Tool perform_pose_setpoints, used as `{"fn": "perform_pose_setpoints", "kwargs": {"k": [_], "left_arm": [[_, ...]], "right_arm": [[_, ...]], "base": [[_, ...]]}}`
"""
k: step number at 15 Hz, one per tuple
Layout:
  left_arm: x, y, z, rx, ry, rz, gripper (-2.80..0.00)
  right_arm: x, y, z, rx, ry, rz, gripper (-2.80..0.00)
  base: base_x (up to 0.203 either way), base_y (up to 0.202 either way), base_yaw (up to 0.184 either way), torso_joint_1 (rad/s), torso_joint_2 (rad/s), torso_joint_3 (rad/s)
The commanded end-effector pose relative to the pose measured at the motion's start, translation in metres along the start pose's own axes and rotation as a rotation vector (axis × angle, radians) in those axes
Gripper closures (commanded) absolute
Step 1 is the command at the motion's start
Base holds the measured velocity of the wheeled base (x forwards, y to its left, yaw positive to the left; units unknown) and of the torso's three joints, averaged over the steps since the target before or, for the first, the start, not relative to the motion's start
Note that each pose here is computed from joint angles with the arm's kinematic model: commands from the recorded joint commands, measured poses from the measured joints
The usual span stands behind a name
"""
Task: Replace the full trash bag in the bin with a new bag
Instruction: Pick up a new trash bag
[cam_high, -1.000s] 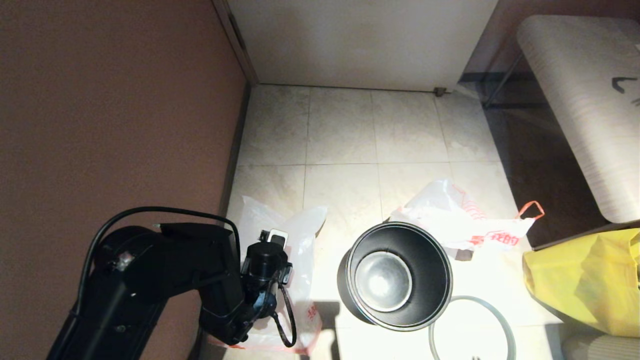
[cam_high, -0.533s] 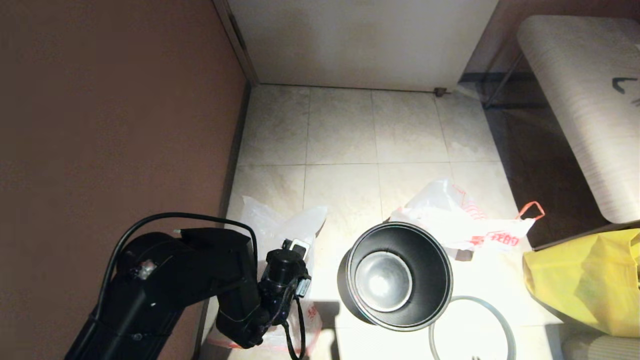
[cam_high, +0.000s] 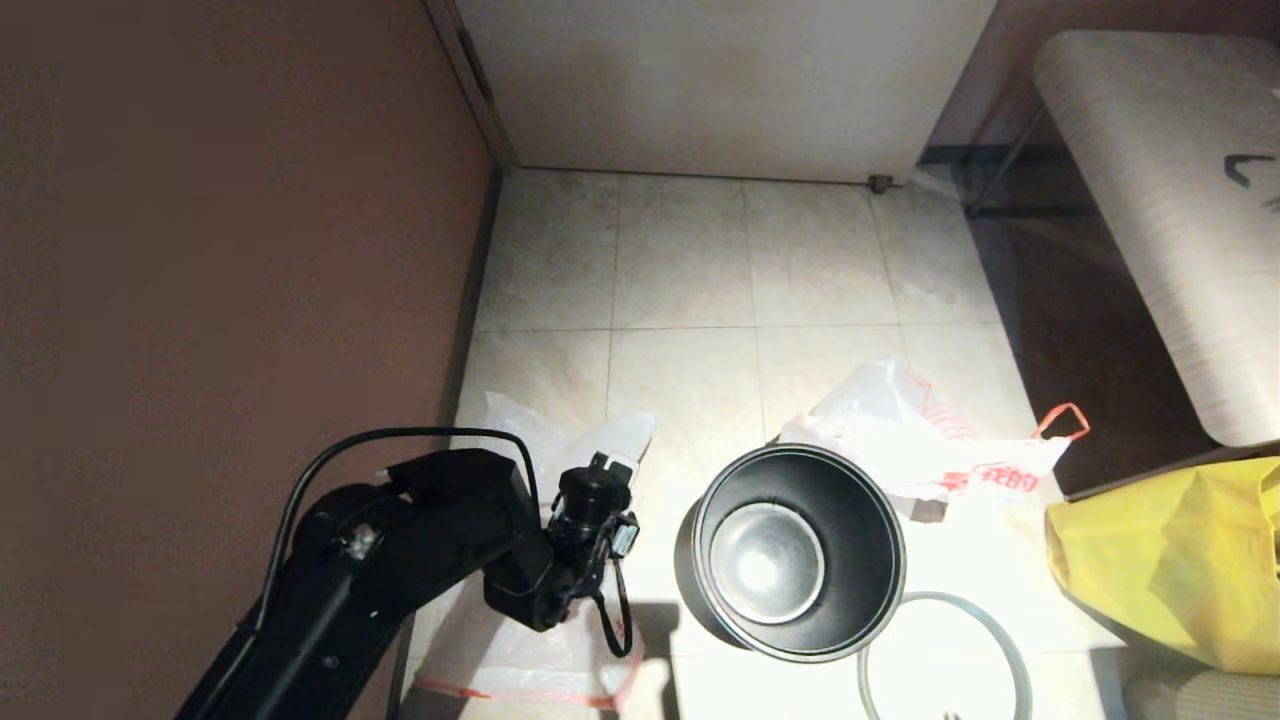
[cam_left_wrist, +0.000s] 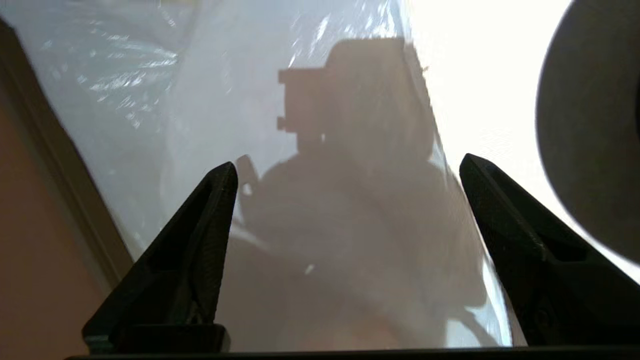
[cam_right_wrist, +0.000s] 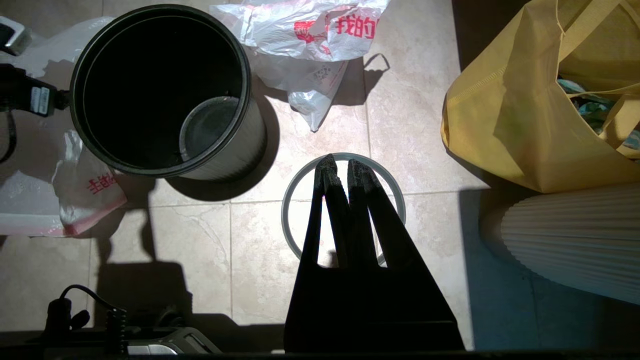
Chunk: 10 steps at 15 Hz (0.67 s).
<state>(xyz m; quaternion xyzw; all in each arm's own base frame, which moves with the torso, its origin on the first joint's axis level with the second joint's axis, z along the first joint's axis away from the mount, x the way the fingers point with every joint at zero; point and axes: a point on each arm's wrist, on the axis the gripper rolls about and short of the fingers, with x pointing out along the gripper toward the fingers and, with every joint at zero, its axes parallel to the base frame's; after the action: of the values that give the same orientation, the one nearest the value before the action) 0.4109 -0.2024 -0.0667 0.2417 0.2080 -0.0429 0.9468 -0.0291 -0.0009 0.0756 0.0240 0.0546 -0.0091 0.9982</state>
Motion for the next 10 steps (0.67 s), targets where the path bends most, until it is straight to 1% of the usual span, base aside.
{"fn": "perform_pose_setpoints", "kwargs": {"k": [1,3,4,5,6,7,10], "left_arm": [[0.018,-0.009,-0.005,0.02,-0.008,0.011,-2.8],[0.016,-0.017,-0.001,0.039,-0.022,0.005,-2.8],[0.018,-0.019,-0.001,0.05,-0.026,0.014,-2.8],[0.023,-0.021,-0.003,0.075,-0.022,0.043,-2.8],[0.028,-0.021,-0.002,0.086,-0.028,0.084,-2.8],[0.031,-0.019,-0.001,0.084,-0.036,0.107,-2.8],[0.035,-0.012,-0.005,0.083,-0.021,0.128,-2.8]], "right_arm": [[0.0,0.0,0.0,0.0,0.004,0.0,0.0],[0.0,0.0,0.0,0.0,0.004,0.0,0.0],[0.0,0.0,0.0,0.0,0.004,0.0,0.0],[0.0,0.0,0.0,0.0,0.002,0.0,0.0],[0.0,0.0,0.0,0.0,0.004,0.0,0.0],[0.0,0.0,0.0,0.0,0.004,0.0,0.0],[0.0,0.0,0.0,0.0,0.004,0.0,0.0]], "base": [[0.0,0.0,0.0,0.0,0.0,0.0],[0.0,0.0,0.0,0.0,0.0,0.0],[0.0,0.0,0.0,0.0,0.0,0.0],[0.0,0.0,0.0,0.0,0.0,0.0],[0.0,0.0,0.0,0.0,0.0,0.0],[0.0,0.0,0.0,0.0,0.0,0.0],[0.0,0.0,0.0,0.0,0.0,0.0]]}}
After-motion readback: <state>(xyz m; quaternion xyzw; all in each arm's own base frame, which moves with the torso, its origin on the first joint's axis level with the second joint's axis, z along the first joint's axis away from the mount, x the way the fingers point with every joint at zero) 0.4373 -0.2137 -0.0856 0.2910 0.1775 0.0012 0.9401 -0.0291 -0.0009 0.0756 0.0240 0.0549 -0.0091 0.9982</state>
